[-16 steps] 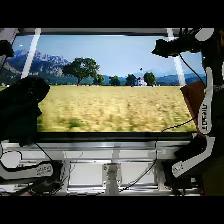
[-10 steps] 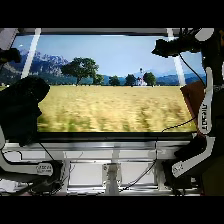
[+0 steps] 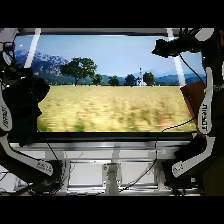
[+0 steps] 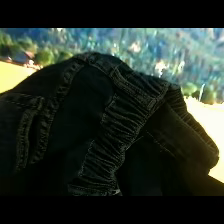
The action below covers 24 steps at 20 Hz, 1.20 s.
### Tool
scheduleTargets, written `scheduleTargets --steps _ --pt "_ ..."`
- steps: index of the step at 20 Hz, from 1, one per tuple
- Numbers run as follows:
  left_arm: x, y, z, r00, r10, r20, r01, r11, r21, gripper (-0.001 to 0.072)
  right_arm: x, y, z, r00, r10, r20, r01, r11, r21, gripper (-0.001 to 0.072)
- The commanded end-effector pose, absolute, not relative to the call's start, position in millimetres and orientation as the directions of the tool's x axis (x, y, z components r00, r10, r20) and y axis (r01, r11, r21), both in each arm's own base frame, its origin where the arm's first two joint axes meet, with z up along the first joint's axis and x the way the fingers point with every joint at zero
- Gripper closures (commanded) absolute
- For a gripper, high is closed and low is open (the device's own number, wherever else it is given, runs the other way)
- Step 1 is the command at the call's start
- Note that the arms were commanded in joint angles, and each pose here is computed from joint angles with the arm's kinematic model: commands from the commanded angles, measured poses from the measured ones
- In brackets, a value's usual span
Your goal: Fold the clothes and pants, and hang the long-sleeved shirts on hangers.
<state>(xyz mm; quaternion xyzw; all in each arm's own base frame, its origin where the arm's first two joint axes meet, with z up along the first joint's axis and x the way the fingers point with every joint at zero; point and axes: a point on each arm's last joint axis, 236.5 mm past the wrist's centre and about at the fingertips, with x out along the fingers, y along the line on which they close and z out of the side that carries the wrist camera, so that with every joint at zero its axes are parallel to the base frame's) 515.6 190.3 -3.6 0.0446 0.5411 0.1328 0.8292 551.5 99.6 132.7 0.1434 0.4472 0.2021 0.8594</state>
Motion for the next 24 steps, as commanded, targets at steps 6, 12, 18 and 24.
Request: scheduleTargets --steps 6,12,18,24 --pt "505 203 -82 0.233 0.290 -0.928 -0.125 0.956 0.267 0.0096 551 100 132 0.518 0.476 -0.711 -0.219 0.877 0.427 0.0627" --pt "522 206 -96 0.283 0.296 -0.912 -0.126 0.955 0.270 0.0529 551 100 132 0.518 0.476 -0.711 -0.219 0.877 0.427 0.0627" --pt "554 225 -27 0.459 0.405 -0.791 -0.251 0.913 0.321 0.0674 552 100 133 0.518 0.476 -0.711 -0.219 0.877 0.428 0.0627" --pt "578 174 113 0.708 0.383 -0.593 -0.220 0.918 0.330 0.0673 551 100 132 0.518 0.476 -0.711 -0.219 0.877 0.428 0.0627"
